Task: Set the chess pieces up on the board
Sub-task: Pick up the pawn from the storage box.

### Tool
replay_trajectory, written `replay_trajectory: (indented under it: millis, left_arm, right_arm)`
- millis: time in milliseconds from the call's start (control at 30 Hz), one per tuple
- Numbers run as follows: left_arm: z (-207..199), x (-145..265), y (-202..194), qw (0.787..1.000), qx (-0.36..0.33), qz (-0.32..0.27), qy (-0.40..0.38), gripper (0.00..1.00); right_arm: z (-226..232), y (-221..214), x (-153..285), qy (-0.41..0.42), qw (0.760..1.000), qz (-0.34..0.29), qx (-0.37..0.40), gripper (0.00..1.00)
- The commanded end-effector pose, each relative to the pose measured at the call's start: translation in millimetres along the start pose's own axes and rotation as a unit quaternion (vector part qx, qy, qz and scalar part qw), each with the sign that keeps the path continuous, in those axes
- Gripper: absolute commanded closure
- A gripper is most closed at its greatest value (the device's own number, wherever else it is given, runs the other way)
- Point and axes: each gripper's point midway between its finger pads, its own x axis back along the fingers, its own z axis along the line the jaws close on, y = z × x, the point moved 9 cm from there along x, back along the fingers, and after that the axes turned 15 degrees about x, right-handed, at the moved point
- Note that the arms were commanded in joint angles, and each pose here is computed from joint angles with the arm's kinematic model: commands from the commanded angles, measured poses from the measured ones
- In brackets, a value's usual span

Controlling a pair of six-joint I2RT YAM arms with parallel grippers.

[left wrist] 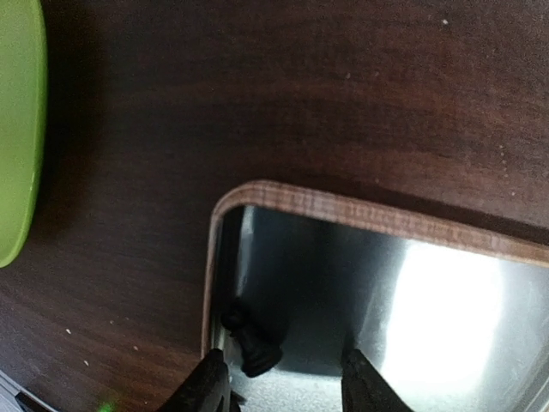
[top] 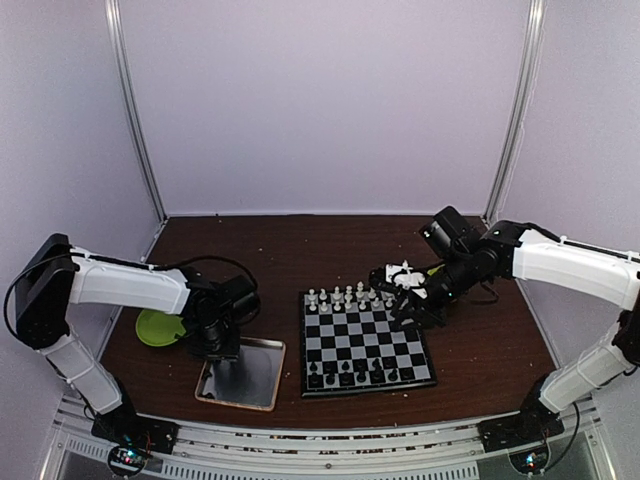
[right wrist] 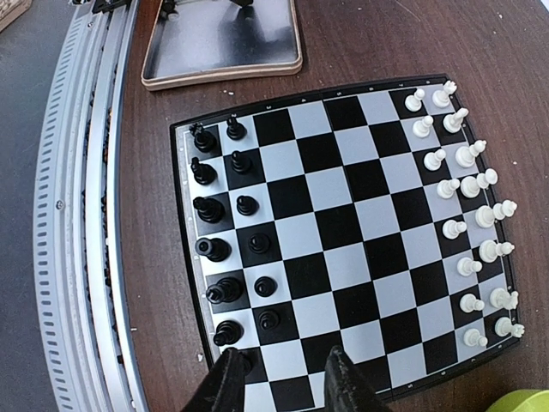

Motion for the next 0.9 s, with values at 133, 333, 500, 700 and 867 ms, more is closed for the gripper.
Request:
replay_trajectory:
  millis: [133,333,500,700,867]
  left_arm:
    - [-7.3,-11.6,0.6,1.000,-0.016,0.010,-0.001,0.54]
    - [-0.9,-15.7,5.8,1.000,0.010,0.005,0.008,0.54]
    - [-10.8,-13.1,16.6,0.999,0.021,-0.011,-0.033,0.54]
    - [-23.5,-5.9,27.4,0.999,-0.028,-0.025,-0.021,0.58]
    - [-23.1,-4.4,33.0,0.996,-0.074,-0.042,0.015,0.58]
  right_arm:
    - [0.2,-4.3,-5.5,0.013,1.000,0.006,-0.002,0.68]
    - [0.2,-4.4,-5.8,0.014,1.000,0.006,-0.003,0.68]
    - [0.2,-5.1,-6.9,0.016,1.000,0.008,-0.003,0.68]
    - [0.4,-5.3,-6.2,0.015,1.000,0.009,-0.001,0.68]
    - [0.5,-5.7,-6.5,0.015,1.000,0.011,0.001,0.68]
